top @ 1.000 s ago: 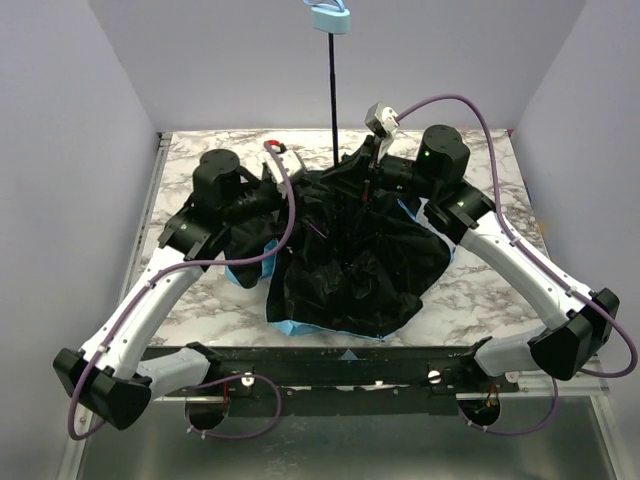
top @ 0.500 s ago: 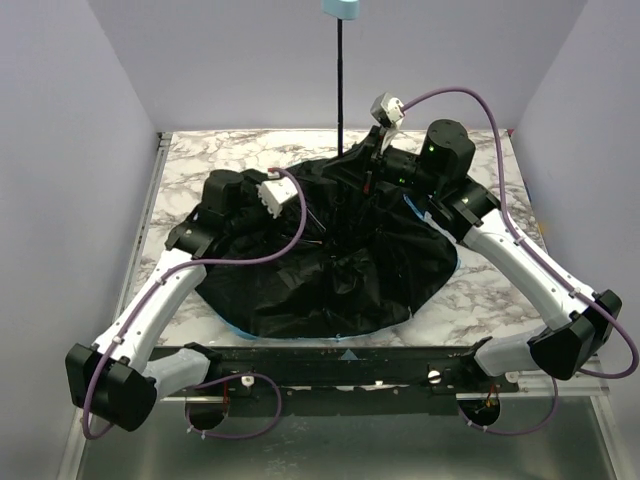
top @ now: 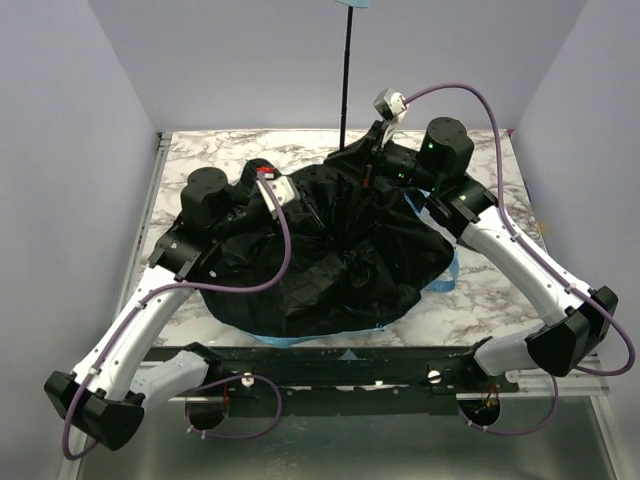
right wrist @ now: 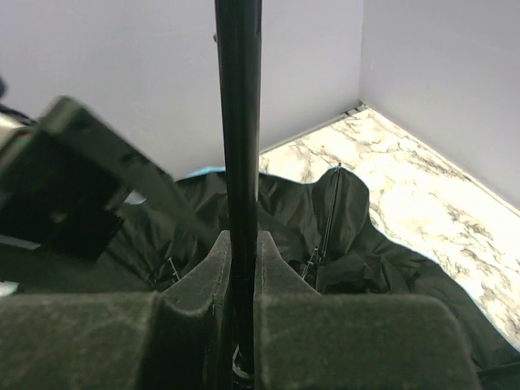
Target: Open the umbrella
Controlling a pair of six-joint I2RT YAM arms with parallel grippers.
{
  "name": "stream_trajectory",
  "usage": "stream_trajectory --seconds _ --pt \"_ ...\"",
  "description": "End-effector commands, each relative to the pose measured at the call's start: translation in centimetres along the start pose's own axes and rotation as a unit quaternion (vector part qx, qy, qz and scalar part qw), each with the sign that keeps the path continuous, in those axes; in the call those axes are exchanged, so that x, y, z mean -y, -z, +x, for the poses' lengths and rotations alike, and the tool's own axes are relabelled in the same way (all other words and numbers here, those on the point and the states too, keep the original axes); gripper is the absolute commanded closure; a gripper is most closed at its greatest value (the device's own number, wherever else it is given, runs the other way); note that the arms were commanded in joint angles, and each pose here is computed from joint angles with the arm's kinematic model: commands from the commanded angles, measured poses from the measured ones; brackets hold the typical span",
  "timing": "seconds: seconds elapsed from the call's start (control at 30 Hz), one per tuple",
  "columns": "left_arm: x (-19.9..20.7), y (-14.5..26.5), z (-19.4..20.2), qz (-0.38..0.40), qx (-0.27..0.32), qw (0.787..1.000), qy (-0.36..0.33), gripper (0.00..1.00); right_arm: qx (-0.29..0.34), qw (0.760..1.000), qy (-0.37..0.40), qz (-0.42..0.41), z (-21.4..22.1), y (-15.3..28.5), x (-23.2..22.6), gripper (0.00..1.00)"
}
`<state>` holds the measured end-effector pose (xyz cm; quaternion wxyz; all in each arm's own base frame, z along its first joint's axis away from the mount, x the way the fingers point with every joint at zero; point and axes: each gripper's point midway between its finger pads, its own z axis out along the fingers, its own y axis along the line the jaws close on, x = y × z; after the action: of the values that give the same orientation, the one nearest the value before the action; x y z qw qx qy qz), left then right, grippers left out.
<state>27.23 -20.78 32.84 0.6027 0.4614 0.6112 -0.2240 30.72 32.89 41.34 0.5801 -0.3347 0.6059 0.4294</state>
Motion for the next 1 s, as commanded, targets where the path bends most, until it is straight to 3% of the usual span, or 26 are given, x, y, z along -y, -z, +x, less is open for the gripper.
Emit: stream_trajectory --seconds 0.0,0.23,0.4,0.57,0.67,0.77,0.97 --pt "2.4 -2.6 -5.1 0.063 0.065 0.995 -0.048 0.43 0.060 0.998 0.002 0.009 -3.6 -0.5 0.4 1.00" --pt "8.0 -5.5 -2.8 0.150 0.035 0.983 -0.100 0.48 0.092 0.994 0.004 0.065 -5.3 -0.6 2.4 1.00" --pt "13.7 -4.7 5.1 0.244 -0.062 0.953 -0.167 0.50 0.116 0.983 -0.002 0.146 -6.3 -0.1 5.3 1.00" --pt "13.2 -3.9 10.8 0.227 -0.135 0.945 -0.192 0.51 0.123 0.984 0.004 0.128 -4.0 -0.1 5.0 1.00" --pt "11.7 -4.1 11.0 0.195 -0.115 0.959 -0.169 0.52 0.131 0.985 0.036 0.110 -1.5 0.0 4.8 1.00" --pt "8.8 -4.9 8.7 0.127 -0.057 0.983 -0.122 0.51 0.135 0.982 0.066 0.116 1.2 0.1 5.6 1.00" --pt "4.7 -5.4 5.0 0.021 0.026 0.995 -0.089 0.50 0.100 0.991 0.069 0.059 6.7 -0.9 4.7 1.00"
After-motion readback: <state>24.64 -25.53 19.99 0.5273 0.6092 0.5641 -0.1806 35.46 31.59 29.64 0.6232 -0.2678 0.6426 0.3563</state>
